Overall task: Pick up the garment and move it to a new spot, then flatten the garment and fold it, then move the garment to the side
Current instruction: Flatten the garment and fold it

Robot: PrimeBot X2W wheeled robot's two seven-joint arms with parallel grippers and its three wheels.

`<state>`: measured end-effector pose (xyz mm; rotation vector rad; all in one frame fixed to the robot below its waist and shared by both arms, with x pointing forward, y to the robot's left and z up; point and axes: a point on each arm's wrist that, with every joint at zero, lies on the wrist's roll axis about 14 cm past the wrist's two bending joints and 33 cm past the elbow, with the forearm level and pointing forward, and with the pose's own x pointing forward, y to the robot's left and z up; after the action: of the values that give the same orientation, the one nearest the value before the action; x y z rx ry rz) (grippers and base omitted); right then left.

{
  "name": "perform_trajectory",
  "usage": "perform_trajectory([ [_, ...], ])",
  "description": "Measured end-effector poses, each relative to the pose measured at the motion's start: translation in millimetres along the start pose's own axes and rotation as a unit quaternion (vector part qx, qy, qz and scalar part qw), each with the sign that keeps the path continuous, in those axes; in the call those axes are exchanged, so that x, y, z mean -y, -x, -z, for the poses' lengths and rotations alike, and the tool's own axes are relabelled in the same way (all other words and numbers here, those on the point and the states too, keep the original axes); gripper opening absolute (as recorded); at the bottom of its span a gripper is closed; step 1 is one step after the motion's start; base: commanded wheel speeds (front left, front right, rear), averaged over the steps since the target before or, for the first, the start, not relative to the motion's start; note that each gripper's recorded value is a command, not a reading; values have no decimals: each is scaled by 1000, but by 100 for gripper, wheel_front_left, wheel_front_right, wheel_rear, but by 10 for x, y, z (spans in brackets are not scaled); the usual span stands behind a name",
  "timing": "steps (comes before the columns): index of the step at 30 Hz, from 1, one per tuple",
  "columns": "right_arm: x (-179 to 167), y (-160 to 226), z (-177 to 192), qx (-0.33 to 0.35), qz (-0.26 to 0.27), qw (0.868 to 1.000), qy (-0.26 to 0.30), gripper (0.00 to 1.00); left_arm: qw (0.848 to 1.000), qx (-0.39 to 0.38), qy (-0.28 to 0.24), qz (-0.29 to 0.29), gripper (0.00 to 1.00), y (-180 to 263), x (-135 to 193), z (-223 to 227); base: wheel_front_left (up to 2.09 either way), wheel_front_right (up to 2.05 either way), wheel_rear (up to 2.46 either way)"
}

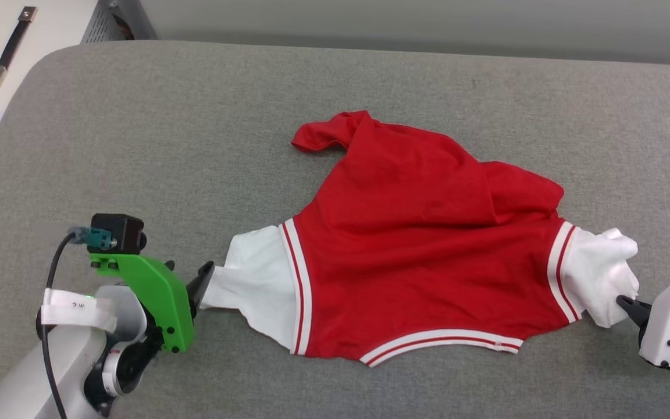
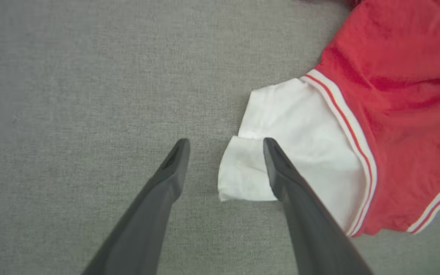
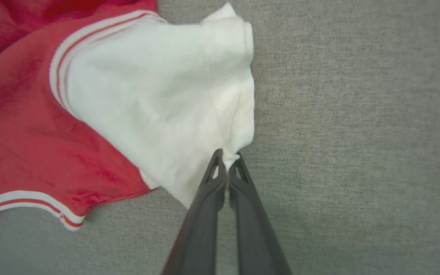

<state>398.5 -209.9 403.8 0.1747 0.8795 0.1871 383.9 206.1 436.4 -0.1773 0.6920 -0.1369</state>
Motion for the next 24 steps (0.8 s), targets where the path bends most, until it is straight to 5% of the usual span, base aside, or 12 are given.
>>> perform_trajectory([
  [13, 134, -60, 125, -15, 14, 1000, -15, 0, 982, -190, 13, 14, 100, -463, 43, 745, 0, 0, 0],
  [15, 160, -64, 132, -14, 17, 1000, -18, 0, 978, -208, 13, 17, 15, -501, 54, 777, 0, 0, 0],
  [16, 173, -66, 131, -13, 19, 1000, -18, 0, 977, -211, 12, 21, 0, -519, 64, 780, 0, 0, 0],
  [24, 161, -20, -22, 17, 16, 1000, -14, 0, 988, -156, -1, 23, 0, -559, 96, 599, 0, 0, 0],
])
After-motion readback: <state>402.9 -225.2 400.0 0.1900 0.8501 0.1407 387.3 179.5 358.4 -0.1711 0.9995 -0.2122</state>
